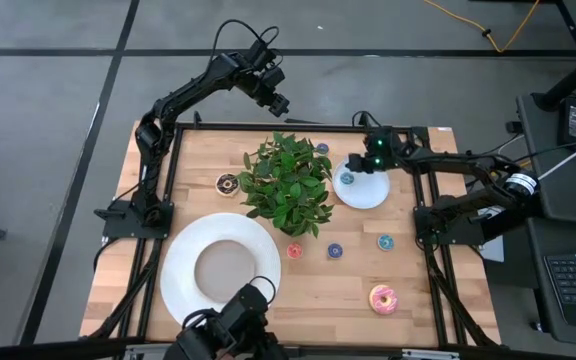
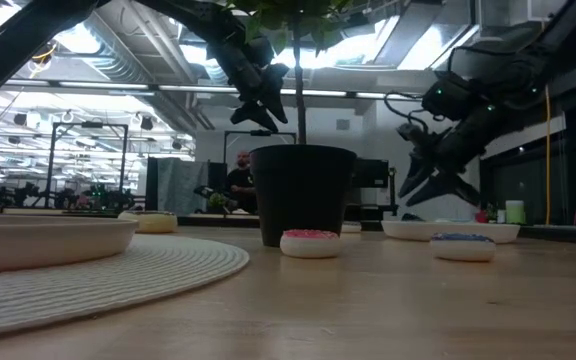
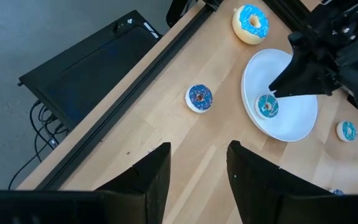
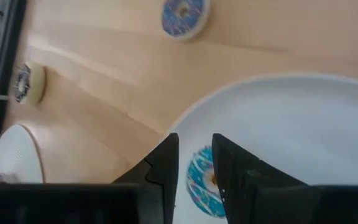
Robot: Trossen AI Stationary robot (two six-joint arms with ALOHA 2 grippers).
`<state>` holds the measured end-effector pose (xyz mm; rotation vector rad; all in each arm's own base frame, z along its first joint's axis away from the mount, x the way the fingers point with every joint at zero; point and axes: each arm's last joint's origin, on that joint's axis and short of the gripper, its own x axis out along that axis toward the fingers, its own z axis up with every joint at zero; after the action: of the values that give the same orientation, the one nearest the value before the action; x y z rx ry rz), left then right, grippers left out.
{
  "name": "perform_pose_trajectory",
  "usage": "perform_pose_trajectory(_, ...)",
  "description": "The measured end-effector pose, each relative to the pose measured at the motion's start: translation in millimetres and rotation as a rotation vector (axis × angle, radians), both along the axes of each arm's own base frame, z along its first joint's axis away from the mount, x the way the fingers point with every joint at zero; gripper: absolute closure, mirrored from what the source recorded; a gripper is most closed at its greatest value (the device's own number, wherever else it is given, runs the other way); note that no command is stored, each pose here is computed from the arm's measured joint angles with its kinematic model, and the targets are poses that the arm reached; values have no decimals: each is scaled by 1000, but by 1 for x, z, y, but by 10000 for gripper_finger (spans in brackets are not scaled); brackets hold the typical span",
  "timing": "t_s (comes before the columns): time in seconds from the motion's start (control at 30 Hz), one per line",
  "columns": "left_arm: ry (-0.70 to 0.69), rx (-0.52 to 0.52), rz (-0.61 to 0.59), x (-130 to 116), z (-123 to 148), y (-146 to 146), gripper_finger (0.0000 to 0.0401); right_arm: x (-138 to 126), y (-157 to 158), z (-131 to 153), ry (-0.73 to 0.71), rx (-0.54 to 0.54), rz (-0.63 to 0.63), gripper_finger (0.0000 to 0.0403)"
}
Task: Pick & Place donuts
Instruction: Put the large light blue donut on the brown plate
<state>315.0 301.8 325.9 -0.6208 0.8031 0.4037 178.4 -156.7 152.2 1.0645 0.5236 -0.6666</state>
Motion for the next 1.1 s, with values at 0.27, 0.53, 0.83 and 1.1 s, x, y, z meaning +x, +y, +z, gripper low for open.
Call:
perform_pose_trajectory(0.27, -2, -12, 14, 0, 0, 0, 249, 12, -12, 25, -39, -78, 31, 304)
perform_pose_trajectory(0.53, -3, -18, 32, -3, 0, 3, 249, 23, -21, 58, -9, -153, 111, 304)
perform_pose_trajectory(0.83, -16, -80, 31, -14, 13, -6, 249, 32, -30, 100, -5, -230, 155, 304)
perform_pose_trajectory(1.1, 17, 47, 92, -39, 51, -26, 249, 35, -33, 111, -27, -252, 152, 304)
